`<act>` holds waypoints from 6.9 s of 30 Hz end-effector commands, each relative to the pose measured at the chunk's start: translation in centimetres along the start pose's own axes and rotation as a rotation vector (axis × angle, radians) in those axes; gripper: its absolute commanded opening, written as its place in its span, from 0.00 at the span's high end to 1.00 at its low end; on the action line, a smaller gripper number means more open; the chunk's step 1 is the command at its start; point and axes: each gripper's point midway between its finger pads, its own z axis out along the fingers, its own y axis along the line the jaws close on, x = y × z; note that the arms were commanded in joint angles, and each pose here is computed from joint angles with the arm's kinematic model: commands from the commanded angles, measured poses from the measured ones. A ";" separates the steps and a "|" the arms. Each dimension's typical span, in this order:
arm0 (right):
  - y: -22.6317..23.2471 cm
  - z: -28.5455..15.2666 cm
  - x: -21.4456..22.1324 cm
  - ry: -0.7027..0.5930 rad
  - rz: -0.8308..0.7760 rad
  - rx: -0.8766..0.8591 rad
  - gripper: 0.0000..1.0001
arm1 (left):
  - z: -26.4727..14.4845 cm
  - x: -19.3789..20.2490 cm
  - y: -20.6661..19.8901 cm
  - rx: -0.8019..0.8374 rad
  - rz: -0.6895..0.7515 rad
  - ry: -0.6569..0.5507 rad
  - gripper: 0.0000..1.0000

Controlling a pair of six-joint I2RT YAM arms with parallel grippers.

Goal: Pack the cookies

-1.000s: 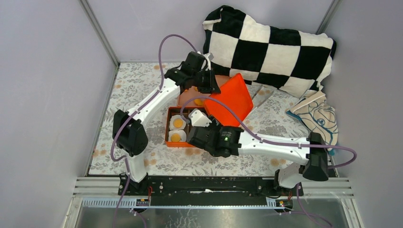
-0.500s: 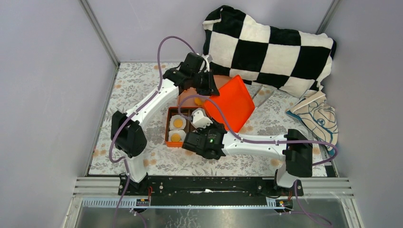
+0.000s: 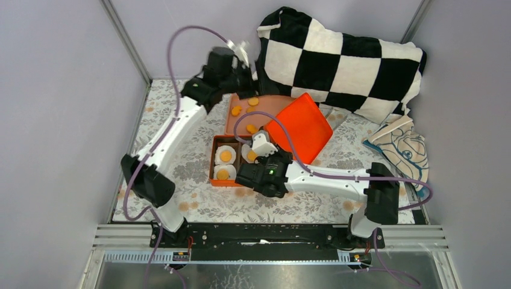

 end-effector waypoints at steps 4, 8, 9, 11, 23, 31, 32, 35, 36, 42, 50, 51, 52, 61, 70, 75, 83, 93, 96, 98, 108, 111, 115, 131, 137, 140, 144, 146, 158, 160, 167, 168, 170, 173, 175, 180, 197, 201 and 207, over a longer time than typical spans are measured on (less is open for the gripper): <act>-7.3 -3.5 -5.4 -0.089 0.223 -0.076 1.00 | -15.6 -12.7 -7.9 0.068 0.193 -0.603 0.19; -10.4 -8.7 -11.7 -0.254 0.498 -0.435 1.00 | -18.2 -11.2 -5.0 -0.070 0.167 -0.694 0.50; -11.4 -10.1 -13.2 -0.304 0.574 -0.520 1.00 | -18.2 -10.6 -3.9 -0.102 0.161 -0.697 0.56; -13.4 -12.4 -15.2 -0.368 0.666 -0.647 1.00 | -17.7 -9.0 -1.2 -0.185 0.149 -0.679 0.64; -12.2 -15.5 -17.8 -0.309 0.989 -1.118 1.00 | -22.9 -4.9 6.5 -0.543 0.032 -0.807 1.00; -4.2 -6.6 -14.9 -0.100 1.145 -1.326 1.00 | -22.7 -3.1 8.6 -0.634 0.038 -0.756 1.00; -4.0 -5.9 -15.0 -0.117 1.136 -1.328 1.00 | -22.3 -2.7 9.0 -0.647 0.037 -0.735 1.00; -2.5 -4.5 -14.9 -0.121 1.092 -1.342 1.00 | -21.0 -1.2 10.5 -0.683 0.035 -0.689 1.00; -2.2 -4.1 -14.9 -0.117 1.089 -1.343 1.00 | -20.6 -0.8 10.9 -0.689 0.033 -0.676 1.00; -1.9 -3.1 -14.7 -0.108 1.108 -1.379 1.00 | -18.9 0.6 11.8 -0.700 0.048 -0.622 1.00; -2.7 -4.4 -15.3 0.041 1.118 -1.471 1.00 | -17.8 0.8 11.8 -0.681 0.060 -0.612 1.00; -1.5 -4.2 -15.0 0.077 1.126 -1.523 1.00 | -17.6 0.8 11.8 -0.680 0.062 -0.608 1.00; 0.1 -3.6 -14.0 0.142 1.155 -1.545 1.00 | -17.4 0.8 11.9 -0.682 0.064 -0.603 1.00; 5.2 -1.4 -9.5 0.260 1.343 -1.682 1.00 | -17.6 1.9 12.4 -0.700 0.073 -0.586 1.00; 4.7 1.5 -4.9 0.297 1.338 -1.523 1.00 | -15.5 3.5 12.5 -0.669 0.054 -0.528 1.00; 4.1 3.2 -1.3 0.346 1.306 -1.457 1.00 | -13.7 5.3 12.4 -0.634 0.064 -0.494 1.00; 5.6 4.2 3.1 0.437 1.210 -1.450 1.00 | -10.4 8.3 12.0 -0.595 0.083 -0.435 1.00; 5.7 6.0 4.8 0.450 1.209 -1.435 0.94 | -9.2 9.9 12.8 -0.589 0.104 -0.444 1.00; 5.3 5.8 4.6 0.443 1.212 -1.448 0.94 | -9.2 10.2 13.1 -0.594 0.098 -0.443 1.00; 4.6 5.5 4.1 0.421 1.208 -1.450 0.94 | -9.3 10.3 13.4 -0.600 0.093 -0.452 1.00; 0.9 3.5 0.9 0.300 1.263 -1.538 1.00 | -9.7 10.4 13.4 -0.592 0.098 -0.466 1.00; -0.3 2.8 0.4 0.244 1.270 -1.568 1.00 | -9.9 10.4 13.2 -0.582 0.094 -0.473 1.00; -2.8 1.0 -2.6 0.089 1.275 -1.694 1.00 | -10.2 10.1 13.0 -0.580 0.099 -0.497 1.00; -11.1 4.4 -11.6 -0.233 1.441 -1.767 1.00 | -10.3 11.8 12.8 -0.543 0.059 -0.488 1.00; -12.8 8.0 -9.5 -0.244 1.384 -1.418 1.00 | -4.9 13.2 14.3 -0.584 0.054 -0.354 1.00; -13.9 7.3 -8.7 -0.266 1.308 -1.308 1.00 | -2.9 13.3 15.9 -0.680 0.060 -0.298 1.00; -15.3 6.6 -7.6 -0.270 1.285 -1.231 1.00 | -1.2 13.8 18.3 -0.791 0.053 -0.243 1.00; -15.1 6.3 -7.2 -0.261 1.294 -1.219 1.00 | -0.5 14.4 19.9 -0.826 0.025 -0.207 1.00; -12.7 4.9 -4.6 -0.192 1.333 -1.283 1.00 | -1.1 13.3 28.6 -1.033 -0.123 -0.168 1.00; -12.4 4.7 -4.2 -0.179 1.332 -1.289 1.00 | -1.4 12.9 29.2 -1.050 -0.133 -0.175 1.00; -11.6 3.6 -3.2 -0.176 1.329 -1.314 1.00 | -3.5 11.4 31.4 -1.119 -0.170 -0.216 1.00; -11.6 3.5 -3.2 -0.180 1.330 -1.319 1.00 | -4.0 11.2 31.7 -1.132 -0.176 -0.226 1.00; -11.5 3.3 -3.1 -0.185 1.328 -1.321 1.00 | -4.9 10.7 32.3 -1.148 -0.197 -0.248 1.00; -11.5 3.1 -3.0 -0.192 1.330 -1.327 1.00 | -5.7 10.3 33.1 -1.170 -0.217 -0.272 1.00; -11.3 2.9 -2.9 -0.189 1.335 -1.336 1.00 | -5.8 9.9 33.3 -1.172 -0.225 -0.284 1.00; -11.2 2.5 -2.7 -0.191 1.341 -1.349 1.00 | -5.3 7.7 32.7 -1.130 -0.217 -0.354 1.00; -7.8 -0.8 -3.6 -0.167 1.510 -1.706 1.00 | -11.8 3.5 12.7 -0.705 -0.061 -0.602 0.99; -4.5 -0.6 -4.4 -0.102 1.515 -1.811 1.00 | -12.0 5.0 13.6 -0.715 -0.061 -0.585 0.99; -1.3 -0.3 -6.1 -0.100 1.426 -1.868 1.00 | -13.1 5.6 14.2 -0.736 -0.037 -0.595 1.00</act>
